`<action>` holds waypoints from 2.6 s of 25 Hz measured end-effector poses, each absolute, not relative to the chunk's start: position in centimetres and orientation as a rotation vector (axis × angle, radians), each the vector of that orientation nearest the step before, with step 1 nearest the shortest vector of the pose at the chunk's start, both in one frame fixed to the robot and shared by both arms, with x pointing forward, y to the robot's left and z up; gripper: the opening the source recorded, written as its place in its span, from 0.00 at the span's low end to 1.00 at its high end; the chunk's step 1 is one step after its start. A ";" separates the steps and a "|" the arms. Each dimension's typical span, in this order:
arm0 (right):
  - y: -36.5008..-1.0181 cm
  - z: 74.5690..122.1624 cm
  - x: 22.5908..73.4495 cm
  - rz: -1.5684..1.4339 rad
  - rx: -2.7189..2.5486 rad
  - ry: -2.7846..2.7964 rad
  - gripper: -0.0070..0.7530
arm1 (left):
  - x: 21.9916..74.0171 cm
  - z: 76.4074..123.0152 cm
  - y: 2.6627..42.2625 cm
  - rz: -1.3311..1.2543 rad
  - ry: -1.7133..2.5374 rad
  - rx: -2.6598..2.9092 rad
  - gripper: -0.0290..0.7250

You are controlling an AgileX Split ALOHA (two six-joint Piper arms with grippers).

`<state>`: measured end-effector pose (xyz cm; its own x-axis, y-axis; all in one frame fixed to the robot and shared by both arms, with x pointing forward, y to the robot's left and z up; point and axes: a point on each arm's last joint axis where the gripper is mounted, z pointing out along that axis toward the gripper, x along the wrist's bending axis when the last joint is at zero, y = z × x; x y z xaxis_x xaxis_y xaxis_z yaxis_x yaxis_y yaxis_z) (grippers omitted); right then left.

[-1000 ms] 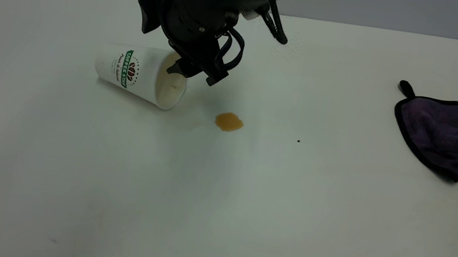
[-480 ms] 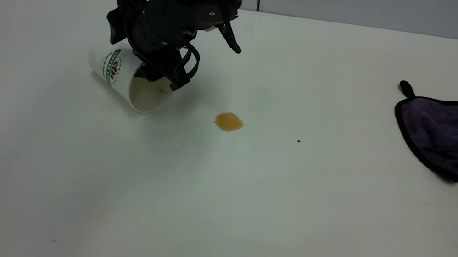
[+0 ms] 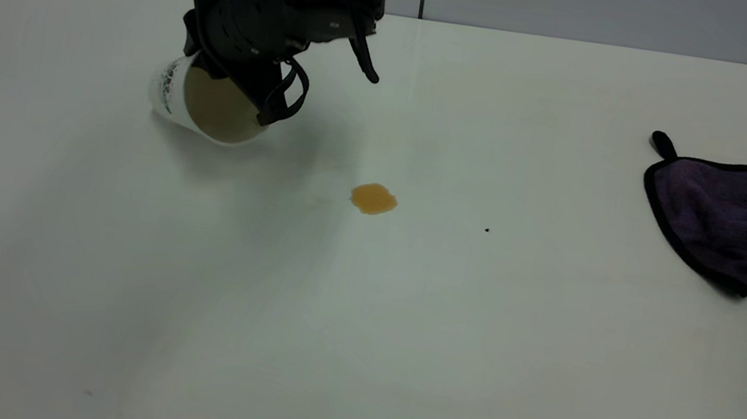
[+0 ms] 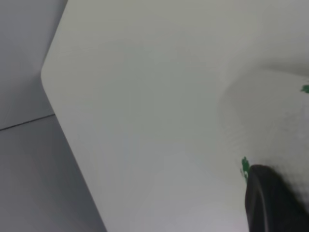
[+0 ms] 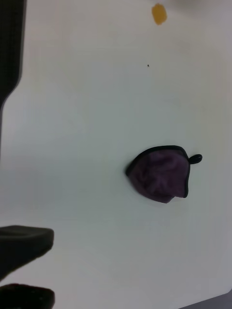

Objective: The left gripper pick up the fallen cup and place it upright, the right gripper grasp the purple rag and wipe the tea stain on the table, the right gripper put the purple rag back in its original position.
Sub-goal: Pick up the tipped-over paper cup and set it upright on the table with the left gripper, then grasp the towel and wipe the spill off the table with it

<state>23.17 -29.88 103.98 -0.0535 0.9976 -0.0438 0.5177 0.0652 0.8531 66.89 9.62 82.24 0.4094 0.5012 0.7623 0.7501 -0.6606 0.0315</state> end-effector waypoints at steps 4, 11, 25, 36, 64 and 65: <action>-29.9 104.0 23.2 0.886 1.533 1.657 0.32 | 67.5 86.1 8.7 -0.981 -1.149 -2.485 0.01; -29.9 104.0 23.2 0.886 1.533 1.657 0.32 | 70.5 92.0 10.8 -0.465 -1.440 -2.839 0.01; -29.9 104.0 23.2 0.886 1.533 1.657 0.32 | 72.7 87.8 15.5 -0.051 -1.801 -2.855 0.01; -29.9 104.0 23.2 0.886 1.533 1.657 0.32 | 72.6 85.3 15.5 0.034 -1.857 -2.801 0.20; -29.9 104.0 23.2 0.886 1.533 1.657 0.32 | 65.7 111.1 18.3 -0.417 -1.763 -2.965 0.72; -29.9 104.0 23.2 0.886 1.533 1.657 0.32 | 65.1 112.3 18.6 -0.462 -1.790 -2.958 0.71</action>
<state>23.17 -29.88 103.98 -0.0535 0.9976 -0.0438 0.5177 0.0652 0.8531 65.13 18.60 112.31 0.4548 0.8895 0.0439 0.7996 -0.4295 0.4198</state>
